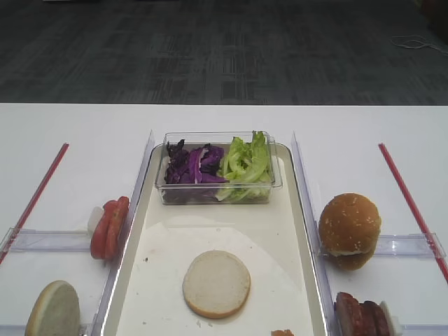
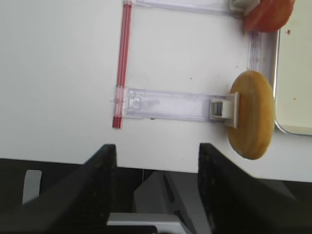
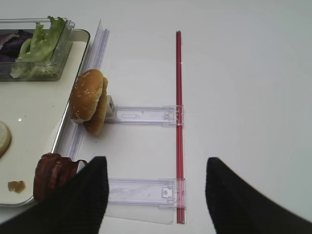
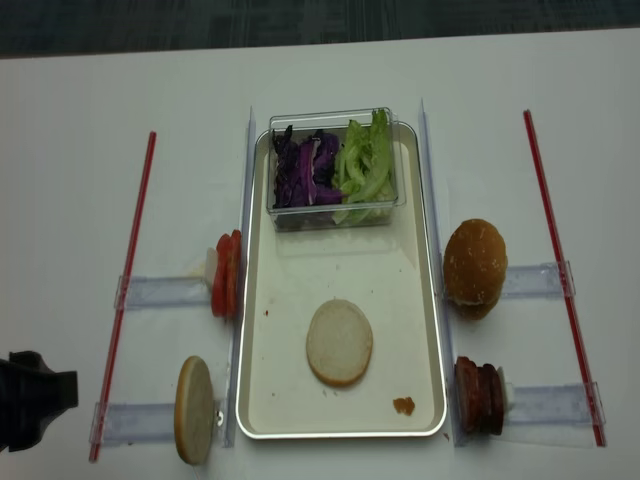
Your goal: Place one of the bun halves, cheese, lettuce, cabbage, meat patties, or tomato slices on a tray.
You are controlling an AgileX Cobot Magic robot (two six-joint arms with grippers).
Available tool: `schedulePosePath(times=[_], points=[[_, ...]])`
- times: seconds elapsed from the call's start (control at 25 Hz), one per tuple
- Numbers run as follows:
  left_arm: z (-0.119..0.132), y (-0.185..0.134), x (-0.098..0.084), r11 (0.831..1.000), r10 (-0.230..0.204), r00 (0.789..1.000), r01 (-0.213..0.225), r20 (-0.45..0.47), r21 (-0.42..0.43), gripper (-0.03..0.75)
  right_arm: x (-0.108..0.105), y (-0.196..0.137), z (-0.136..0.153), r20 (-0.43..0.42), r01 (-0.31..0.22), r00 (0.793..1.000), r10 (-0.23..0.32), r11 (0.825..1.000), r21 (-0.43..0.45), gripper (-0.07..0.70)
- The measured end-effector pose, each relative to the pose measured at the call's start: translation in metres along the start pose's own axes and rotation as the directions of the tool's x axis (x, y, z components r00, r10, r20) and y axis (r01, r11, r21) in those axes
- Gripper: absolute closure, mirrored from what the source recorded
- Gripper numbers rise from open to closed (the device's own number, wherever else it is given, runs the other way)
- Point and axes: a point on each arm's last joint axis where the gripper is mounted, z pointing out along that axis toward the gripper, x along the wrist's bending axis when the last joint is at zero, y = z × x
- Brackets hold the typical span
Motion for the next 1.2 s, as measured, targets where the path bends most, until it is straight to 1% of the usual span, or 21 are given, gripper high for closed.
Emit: schedulePosePath(times=[0.08,0.28,0.56,0.8,0.96,1.2], points=[[0.001,-0.006,0.0,1.0,0.015,1.0,-0.015,0.001,-0.009,0.356,0.0,0.0,0.0,0.0,0.0,1.0,0.0,1.0,0.0,0.178],[-0.002,-0.022,0.001,0.998,0.022,1.0,-0.022,0.003,-0.059,0.356,0.0,0.0,0.0,0.0,0.0,1.0,0.0,1.0,0.0,0.178],[-0.011,-0.038,0.003,0.987,0.031,1.0,-0.031,-0.001,-0.158,0.356,0.0,0.0,0.0,0.0,0.0,1.0,0.0,1.0,0.0,0.178],[-0.006,-0.056,0.005,0.98,0.056,0.998,-0.058,-0.016,-0.189,0.356,0.0,0.0,0.0,0.0,0.0,1.0,0.0,1.0,0.0,0.178],[-0.011,-0.063,0.006,0.965,0.067,0.998,-0.069,-0.018,-0.254,0.356,0.0,0.0,0.0,0.0,0.0,1.0,0.0,1.0,0.0,0.178],[-0.016,-0.074,0.006,0.929,0.069,0.997,-0.071,-0.018,-0.363,0.356,0.0,0.0,0.0,0.0,0.0,1.0,0.0,1.0,0.0,0.178]])
